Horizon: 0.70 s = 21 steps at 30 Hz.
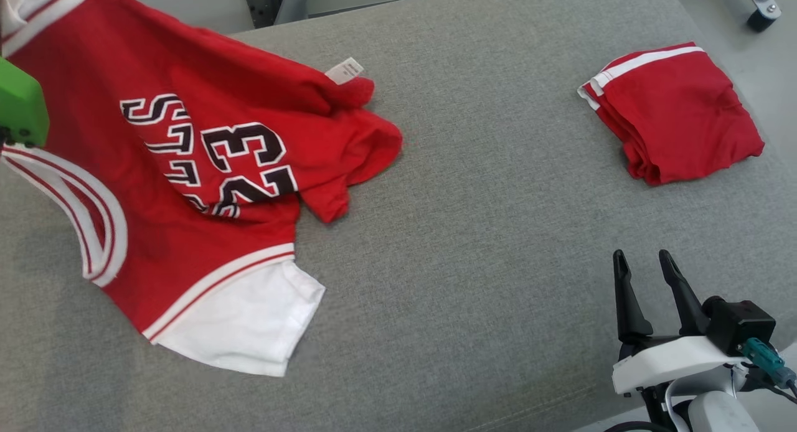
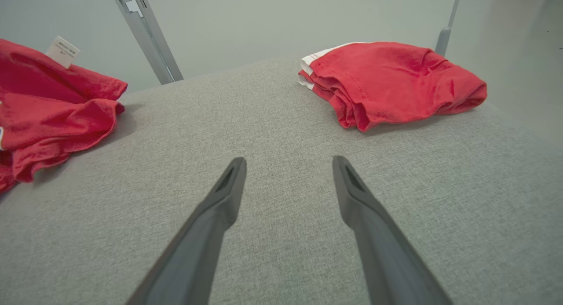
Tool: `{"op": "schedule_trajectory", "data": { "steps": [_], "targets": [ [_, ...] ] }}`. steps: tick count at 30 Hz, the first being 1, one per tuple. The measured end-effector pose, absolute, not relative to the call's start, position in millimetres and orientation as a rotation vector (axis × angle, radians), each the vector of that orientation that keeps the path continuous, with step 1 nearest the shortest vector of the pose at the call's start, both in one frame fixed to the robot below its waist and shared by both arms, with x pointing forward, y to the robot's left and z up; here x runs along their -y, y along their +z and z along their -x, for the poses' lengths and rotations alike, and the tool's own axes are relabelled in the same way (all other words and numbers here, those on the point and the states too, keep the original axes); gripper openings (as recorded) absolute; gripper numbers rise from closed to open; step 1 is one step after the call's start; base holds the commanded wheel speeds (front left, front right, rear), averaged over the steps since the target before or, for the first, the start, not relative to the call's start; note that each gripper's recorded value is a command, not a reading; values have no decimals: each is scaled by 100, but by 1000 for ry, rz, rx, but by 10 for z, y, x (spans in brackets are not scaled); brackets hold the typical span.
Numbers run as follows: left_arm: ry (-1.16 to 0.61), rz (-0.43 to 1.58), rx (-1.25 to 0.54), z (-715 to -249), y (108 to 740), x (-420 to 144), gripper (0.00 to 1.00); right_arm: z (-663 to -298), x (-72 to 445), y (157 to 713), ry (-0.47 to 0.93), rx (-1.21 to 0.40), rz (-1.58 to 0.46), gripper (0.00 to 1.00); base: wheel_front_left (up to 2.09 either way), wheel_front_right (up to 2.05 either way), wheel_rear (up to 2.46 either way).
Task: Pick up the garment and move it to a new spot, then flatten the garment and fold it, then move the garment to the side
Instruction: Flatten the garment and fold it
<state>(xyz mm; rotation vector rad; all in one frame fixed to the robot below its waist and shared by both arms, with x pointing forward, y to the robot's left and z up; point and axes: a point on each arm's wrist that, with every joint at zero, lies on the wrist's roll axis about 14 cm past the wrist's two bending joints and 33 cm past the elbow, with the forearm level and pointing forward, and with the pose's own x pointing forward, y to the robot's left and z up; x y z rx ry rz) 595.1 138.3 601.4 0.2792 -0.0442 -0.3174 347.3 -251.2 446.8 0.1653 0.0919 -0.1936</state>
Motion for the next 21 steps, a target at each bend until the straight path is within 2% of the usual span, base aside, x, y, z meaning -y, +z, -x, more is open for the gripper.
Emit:
{"op": "schedule_trajectory", "data": {
  "steps": [8, 11, 12, 16, 21],
  "targets": [
    [-397, -309, 220, -6019, 6536, -1009, 0, -3351, 2651, 4457, -246, -96, -172, 100, 0, 0, 0],
    [-439, -305, 186, -5833, 6445, -920, 0, -3259, 2711, 4469, -268, -92, -173, 100, 0, 0, 0],
    [-461, -313, 141, -5734, 6300, -896, 0, -3222, 2724, 4464, -275, -94, -174, 100, 0, 0, 0],
    [-610, -214, -166, -4816, 5401, -651, 0, -3103, 2766, 4464, -294, -93, -178, 100, 0, 0, 0],
    [-678, -87, -532, -3666, 4509, -616, 0, -3191, 2630, 4452, -246, -95, -185, 100, 0, 0, 0]
  ]
}}
